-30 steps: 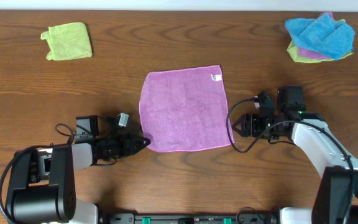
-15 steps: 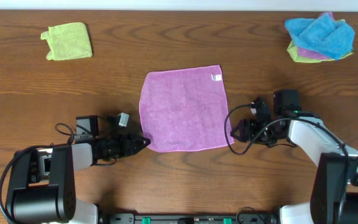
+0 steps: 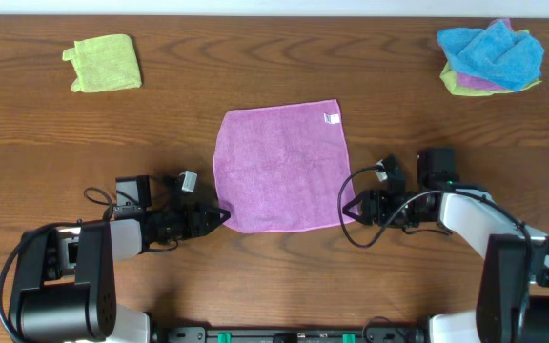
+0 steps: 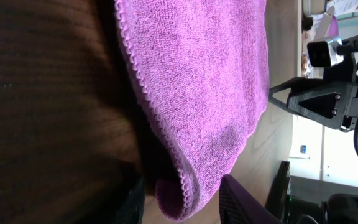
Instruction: Fold the cloth
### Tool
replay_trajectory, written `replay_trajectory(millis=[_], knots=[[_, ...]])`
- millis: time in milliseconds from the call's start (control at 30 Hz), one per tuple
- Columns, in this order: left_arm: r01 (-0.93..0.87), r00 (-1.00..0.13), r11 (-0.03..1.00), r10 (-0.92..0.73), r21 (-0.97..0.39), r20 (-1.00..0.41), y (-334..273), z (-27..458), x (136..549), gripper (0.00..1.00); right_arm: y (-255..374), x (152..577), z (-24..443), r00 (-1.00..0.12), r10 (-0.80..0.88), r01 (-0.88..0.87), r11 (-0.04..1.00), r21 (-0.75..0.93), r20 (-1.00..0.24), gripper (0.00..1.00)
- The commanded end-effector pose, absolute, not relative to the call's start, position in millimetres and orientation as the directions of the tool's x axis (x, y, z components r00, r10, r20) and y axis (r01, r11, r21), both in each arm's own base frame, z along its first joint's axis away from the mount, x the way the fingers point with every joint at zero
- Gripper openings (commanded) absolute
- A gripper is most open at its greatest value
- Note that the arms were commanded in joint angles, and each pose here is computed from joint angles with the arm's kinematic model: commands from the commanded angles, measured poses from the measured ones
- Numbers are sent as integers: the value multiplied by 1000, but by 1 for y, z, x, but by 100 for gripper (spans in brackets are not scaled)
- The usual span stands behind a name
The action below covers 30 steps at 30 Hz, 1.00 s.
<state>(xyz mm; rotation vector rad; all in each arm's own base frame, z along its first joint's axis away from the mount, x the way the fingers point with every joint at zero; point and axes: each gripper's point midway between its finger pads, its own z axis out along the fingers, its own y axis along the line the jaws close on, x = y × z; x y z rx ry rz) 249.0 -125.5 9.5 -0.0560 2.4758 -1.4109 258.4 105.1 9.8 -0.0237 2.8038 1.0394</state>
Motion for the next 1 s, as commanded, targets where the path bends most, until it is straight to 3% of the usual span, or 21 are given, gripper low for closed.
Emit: replay_trajectory(millis=[0, 533, 767, 967], knots=[[101, -957, 545, -174, -833, -230, -123, 3, 248, 41, 101, 238, -9, -996, 36, -21, 782, 623, -79, 61], [66, -960, 527, -198, -847, -198, -124, 5, 249, 41, 102, 239, -12, -995, 43, -20, 785, 619, -86, 56], [50, -954, 518, -228, -854, -194, -123, 8, 256, 37, 114, 239, -16, -996, 12, -43, 812, 582, -90, 41], [51, -957, 512, -221, -857, -189, -126, 8, 255, 38, 120, 240, -21, -996, 4, -47, 845, 533, -95, 43]])
